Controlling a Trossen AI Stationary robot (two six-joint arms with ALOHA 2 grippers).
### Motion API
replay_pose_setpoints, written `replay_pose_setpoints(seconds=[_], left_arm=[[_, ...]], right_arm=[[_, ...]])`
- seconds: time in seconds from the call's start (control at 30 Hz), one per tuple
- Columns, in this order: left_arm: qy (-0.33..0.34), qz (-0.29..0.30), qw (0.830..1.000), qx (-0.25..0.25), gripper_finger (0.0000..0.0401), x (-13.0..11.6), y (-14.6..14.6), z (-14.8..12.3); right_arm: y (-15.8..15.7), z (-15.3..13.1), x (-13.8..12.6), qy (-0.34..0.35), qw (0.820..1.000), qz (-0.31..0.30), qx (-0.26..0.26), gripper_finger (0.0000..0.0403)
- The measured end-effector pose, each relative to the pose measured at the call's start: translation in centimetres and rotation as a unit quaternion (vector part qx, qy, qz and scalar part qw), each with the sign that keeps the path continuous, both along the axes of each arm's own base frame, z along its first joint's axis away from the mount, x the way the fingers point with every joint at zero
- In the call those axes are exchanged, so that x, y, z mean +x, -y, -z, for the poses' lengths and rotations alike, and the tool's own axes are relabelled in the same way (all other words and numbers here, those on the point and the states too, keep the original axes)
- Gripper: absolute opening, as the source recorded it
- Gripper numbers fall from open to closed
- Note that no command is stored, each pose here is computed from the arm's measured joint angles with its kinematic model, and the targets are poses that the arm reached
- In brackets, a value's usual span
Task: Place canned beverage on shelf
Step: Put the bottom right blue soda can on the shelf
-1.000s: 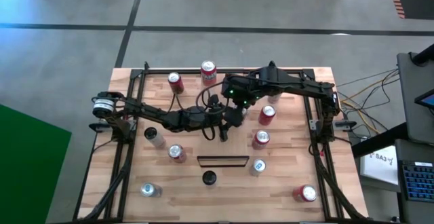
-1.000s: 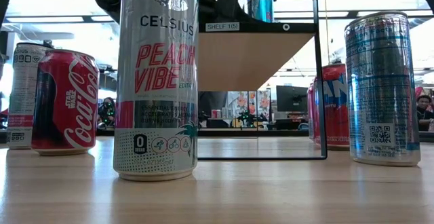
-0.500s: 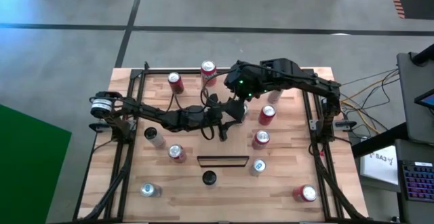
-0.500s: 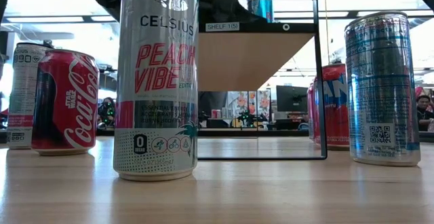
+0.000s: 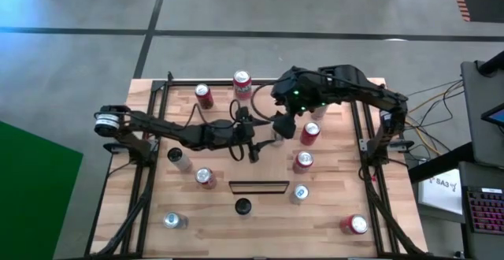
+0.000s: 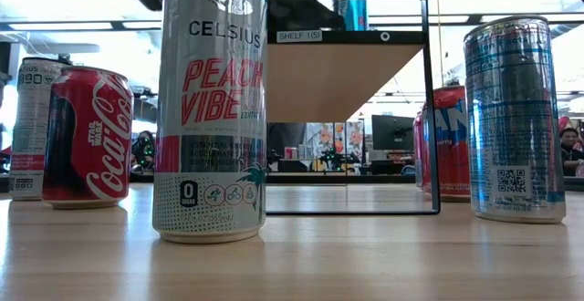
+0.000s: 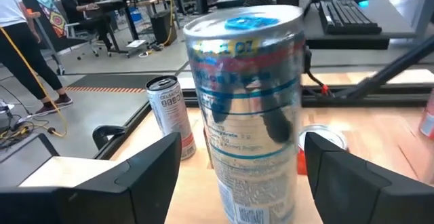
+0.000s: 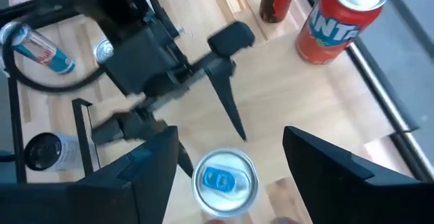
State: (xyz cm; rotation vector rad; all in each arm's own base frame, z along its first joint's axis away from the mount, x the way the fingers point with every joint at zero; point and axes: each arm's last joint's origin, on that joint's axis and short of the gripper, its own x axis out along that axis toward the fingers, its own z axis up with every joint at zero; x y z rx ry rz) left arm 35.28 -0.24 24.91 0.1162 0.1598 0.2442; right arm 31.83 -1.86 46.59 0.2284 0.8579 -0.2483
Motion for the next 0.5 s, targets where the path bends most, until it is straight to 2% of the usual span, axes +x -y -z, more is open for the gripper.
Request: replay_pose_setpoints(seconds=[0.2, 0.5], left_arm=[[-0.019, 0.003, 1.000, 0.002, 0.0275, -1.7, 0.1, -1.9], [0.035, 0.019, 0.999, -0.001, 0.0275, -5.3, 0.9, -5.5]], right_arm=[[-1.4, -1.2, -1.8, 0.010, 0.999, -0.002, -0.049, 0.0213], [-4.4, -2.3, -3.7, 0.029, 0.993, -0.011, -0.112, 0.0124]])
